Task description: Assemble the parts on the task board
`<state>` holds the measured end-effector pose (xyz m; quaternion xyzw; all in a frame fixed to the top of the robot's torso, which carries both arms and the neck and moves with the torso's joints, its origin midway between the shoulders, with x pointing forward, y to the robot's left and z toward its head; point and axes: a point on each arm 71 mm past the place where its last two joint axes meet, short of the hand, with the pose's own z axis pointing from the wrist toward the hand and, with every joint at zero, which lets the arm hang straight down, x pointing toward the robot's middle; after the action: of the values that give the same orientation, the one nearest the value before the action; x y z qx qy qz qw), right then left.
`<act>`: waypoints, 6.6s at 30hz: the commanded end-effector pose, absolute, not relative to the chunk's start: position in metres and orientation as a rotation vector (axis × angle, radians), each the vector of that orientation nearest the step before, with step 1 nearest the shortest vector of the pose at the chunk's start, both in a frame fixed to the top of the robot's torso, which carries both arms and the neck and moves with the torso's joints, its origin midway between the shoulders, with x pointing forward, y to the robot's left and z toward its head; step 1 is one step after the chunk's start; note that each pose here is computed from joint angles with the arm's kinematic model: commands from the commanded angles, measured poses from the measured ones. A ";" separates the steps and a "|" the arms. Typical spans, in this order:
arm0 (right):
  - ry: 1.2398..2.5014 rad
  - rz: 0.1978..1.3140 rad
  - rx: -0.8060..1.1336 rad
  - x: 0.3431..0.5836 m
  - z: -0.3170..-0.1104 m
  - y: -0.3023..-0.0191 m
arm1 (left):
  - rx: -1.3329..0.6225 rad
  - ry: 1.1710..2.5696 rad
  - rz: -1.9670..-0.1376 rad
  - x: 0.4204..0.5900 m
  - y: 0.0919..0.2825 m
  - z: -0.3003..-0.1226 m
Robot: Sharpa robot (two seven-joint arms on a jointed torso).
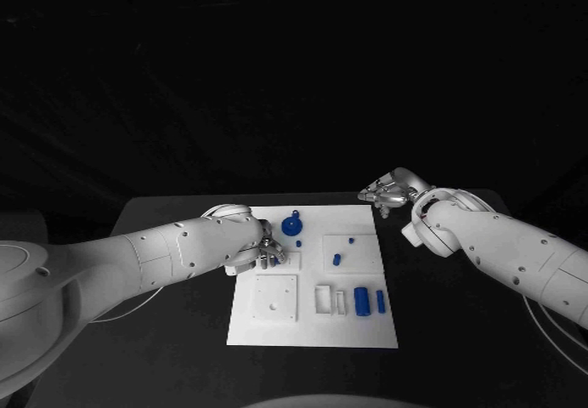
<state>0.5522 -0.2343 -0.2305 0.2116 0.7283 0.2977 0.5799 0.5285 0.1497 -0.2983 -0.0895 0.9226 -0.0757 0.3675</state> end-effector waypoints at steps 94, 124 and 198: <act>1.674 0.689 0.534 0.550 -0.233 -0.244 | -0.499 2.222 -0.256 0.608 0.212 -0.223; 1.505 0.868 0.642 0.556 -0.210 -0.237 | -0.519 2.254 -0.283 0.608 0.224 -0.239; 1.495 0.873 0.602 0.557 -0.206 -0.225 | -0.631 2.245 -0.342 0.606 0.223 -0.250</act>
<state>0.5569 -0.2264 -0.2079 0.2688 0.6487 0.3772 0.6039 0.6056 0.2244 -0.2505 -0.2427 0.8862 -0.1299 0.3725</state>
